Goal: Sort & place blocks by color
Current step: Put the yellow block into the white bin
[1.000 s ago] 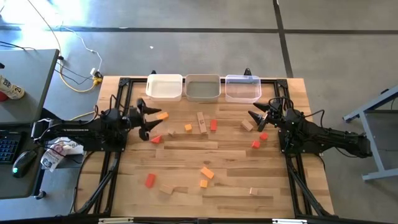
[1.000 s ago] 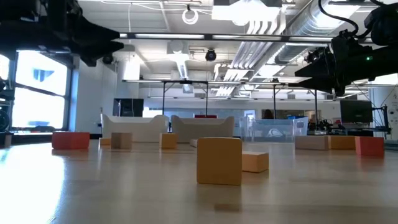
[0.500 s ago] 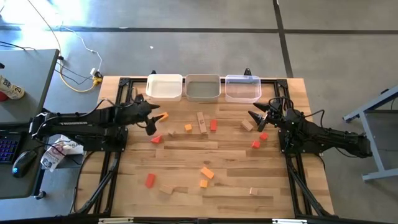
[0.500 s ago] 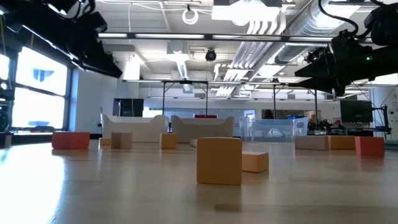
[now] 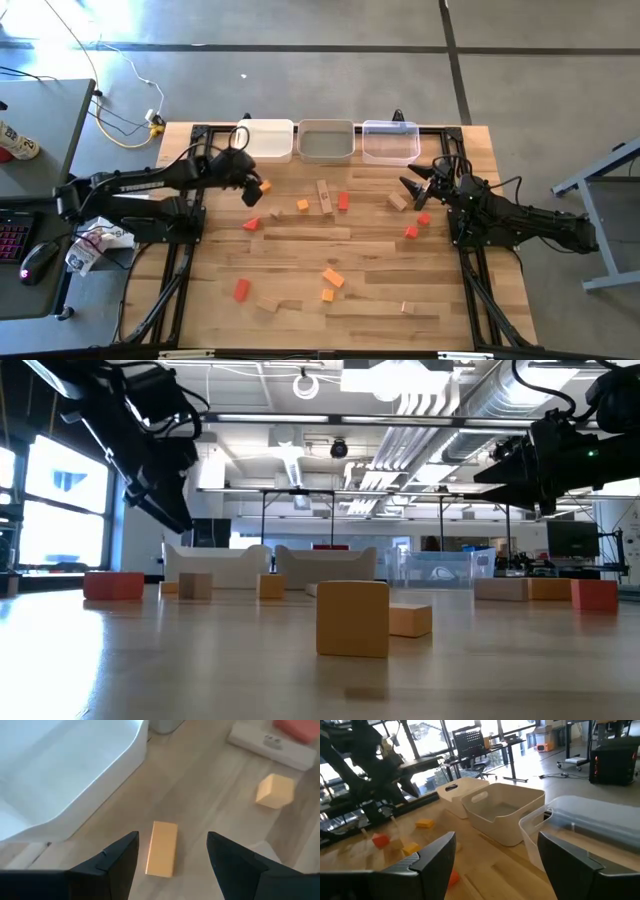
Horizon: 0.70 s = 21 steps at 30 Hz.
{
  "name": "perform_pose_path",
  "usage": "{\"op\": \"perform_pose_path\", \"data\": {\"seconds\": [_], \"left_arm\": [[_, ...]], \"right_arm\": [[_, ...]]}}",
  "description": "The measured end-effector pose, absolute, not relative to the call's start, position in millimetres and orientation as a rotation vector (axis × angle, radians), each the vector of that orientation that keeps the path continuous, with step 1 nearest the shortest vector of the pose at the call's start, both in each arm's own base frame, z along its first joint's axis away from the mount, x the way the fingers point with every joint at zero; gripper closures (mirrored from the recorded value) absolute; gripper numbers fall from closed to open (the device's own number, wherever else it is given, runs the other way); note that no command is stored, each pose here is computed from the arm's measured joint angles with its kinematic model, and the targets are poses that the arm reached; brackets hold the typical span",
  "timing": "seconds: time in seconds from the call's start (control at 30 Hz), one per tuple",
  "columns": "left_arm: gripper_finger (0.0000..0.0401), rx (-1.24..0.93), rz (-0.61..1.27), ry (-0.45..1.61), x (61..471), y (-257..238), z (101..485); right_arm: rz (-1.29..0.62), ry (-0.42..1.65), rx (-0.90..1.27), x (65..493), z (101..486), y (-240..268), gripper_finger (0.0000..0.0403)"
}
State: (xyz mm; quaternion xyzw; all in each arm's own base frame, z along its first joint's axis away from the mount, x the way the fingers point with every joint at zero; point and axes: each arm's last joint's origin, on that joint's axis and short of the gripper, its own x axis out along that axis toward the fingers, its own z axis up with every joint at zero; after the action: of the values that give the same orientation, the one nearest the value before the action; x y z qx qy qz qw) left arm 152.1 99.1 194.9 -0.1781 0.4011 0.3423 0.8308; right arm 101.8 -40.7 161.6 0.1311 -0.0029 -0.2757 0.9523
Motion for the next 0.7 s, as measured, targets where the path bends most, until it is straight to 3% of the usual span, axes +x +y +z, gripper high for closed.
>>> {"op": "perform_pose_path", "data": {"seconds": [0.7], "left_arm": [[0.0178,-0.552,0.734,1.089,170.0,133.7,154.1]], "right_arm": [[-0.56,-0.025,0.308,101.9,162.2,-40.7,0.0135]]}}
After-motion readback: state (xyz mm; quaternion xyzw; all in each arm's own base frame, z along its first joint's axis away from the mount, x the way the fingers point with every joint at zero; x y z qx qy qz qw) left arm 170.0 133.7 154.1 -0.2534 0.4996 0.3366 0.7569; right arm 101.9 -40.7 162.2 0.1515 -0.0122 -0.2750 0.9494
